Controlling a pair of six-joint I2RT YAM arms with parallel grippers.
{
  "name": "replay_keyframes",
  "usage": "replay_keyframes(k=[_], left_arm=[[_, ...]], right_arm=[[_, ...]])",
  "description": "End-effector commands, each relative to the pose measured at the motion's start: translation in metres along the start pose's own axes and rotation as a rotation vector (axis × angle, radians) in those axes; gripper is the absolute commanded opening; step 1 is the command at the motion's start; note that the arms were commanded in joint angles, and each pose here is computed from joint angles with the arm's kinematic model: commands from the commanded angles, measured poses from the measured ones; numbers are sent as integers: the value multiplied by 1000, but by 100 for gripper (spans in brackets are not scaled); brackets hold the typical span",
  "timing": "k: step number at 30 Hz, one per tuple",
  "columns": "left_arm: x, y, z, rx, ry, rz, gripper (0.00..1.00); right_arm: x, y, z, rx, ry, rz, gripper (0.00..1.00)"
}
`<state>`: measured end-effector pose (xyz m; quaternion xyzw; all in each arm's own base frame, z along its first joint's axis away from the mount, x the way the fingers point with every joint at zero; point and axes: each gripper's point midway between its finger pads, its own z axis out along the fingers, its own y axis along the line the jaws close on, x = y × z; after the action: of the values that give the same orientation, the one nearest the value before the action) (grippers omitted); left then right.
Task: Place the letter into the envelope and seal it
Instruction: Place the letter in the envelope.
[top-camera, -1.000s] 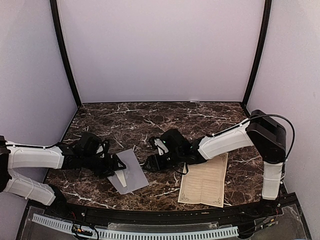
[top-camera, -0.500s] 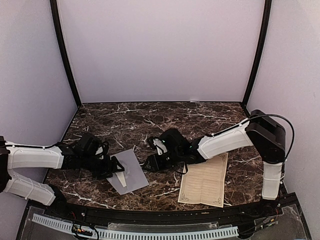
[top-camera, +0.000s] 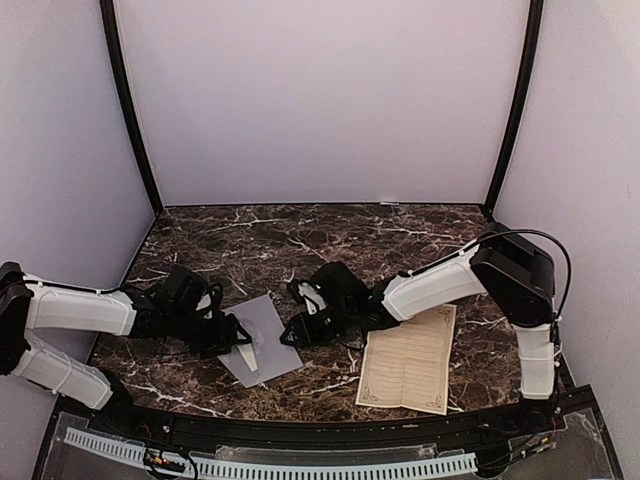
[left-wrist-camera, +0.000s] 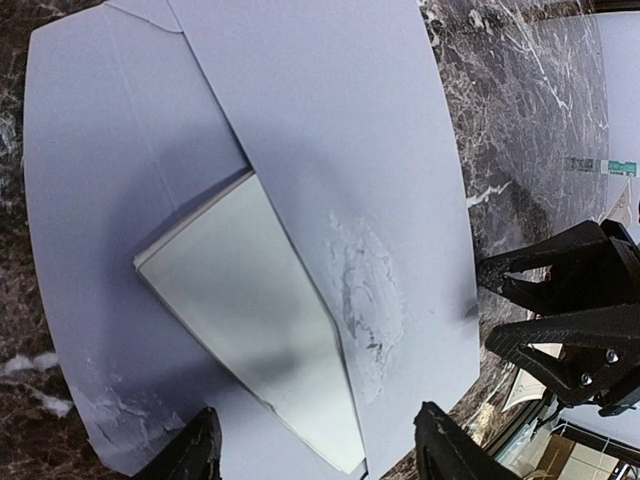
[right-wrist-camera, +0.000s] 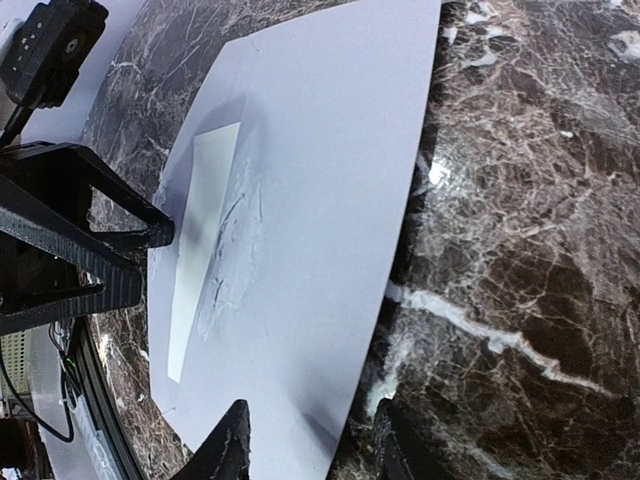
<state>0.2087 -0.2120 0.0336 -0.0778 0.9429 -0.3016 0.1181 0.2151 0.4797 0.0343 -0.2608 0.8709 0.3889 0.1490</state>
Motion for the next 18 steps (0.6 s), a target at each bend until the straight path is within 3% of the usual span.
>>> replay_keyframes(k=[1, 18], left_arm=[[1, 3, 2, -10, 12, 6, 64], [-5, -9, 12, 25, 25, 25, 61]], right_arm=[[-4, 11, 9, -37, -5, -14, 39], [-3, 4, 21, -3, 21, -30, 35]])
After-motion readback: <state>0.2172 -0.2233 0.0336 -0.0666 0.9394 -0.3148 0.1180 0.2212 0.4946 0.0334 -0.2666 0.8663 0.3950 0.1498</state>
